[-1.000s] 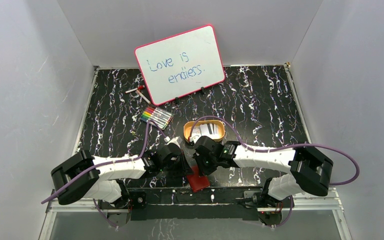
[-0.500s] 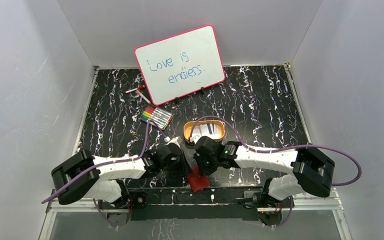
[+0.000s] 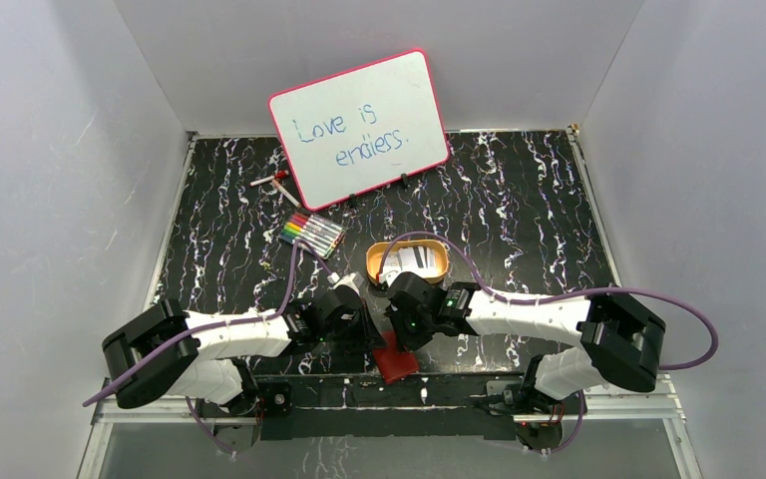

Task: Put the credit cards into the card holder
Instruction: Close the card holder at the center of the board.

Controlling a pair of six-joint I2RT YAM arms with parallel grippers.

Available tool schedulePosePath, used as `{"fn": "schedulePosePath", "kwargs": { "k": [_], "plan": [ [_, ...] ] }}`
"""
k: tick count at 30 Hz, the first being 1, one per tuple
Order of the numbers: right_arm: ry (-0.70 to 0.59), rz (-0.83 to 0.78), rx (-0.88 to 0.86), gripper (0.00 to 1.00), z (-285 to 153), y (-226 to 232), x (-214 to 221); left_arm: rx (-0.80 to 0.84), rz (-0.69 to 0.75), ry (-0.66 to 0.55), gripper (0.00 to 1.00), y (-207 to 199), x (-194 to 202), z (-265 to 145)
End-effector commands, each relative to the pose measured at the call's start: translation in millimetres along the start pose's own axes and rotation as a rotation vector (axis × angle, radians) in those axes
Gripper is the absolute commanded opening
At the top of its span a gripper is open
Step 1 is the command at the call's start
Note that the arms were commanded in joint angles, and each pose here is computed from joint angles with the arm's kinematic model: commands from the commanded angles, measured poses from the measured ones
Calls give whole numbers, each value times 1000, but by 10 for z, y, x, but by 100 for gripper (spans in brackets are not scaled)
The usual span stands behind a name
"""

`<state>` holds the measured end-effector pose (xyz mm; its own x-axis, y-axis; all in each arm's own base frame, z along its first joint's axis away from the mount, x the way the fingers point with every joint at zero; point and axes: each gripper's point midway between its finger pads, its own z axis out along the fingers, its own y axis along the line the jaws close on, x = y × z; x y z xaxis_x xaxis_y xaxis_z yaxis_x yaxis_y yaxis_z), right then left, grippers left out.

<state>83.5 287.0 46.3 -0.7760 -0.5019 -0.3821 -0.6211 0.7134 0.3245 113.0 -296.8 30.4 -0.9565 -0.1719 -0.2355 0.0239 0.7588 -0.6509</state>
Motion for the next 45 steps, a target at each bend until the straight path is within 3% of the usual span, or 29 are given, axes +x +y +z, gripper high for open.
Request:
{"fn": "schedulePosePath", "kwargs": {
  "k": [1, 37, 45],
  "plan": [
    [-20, 3, -39, 0, 27, 104, -67, -100, 6, 23, 0, 284, 78, 22],
    [66, 28, -33, 0, 268, -8, 213, -98, -4, 18, 0, 302, 76, 6],
    [25, 26, -62, 0, 197, 41, 128, -103, -5, 16, 0, 314, 75, 2]
  ]
}}
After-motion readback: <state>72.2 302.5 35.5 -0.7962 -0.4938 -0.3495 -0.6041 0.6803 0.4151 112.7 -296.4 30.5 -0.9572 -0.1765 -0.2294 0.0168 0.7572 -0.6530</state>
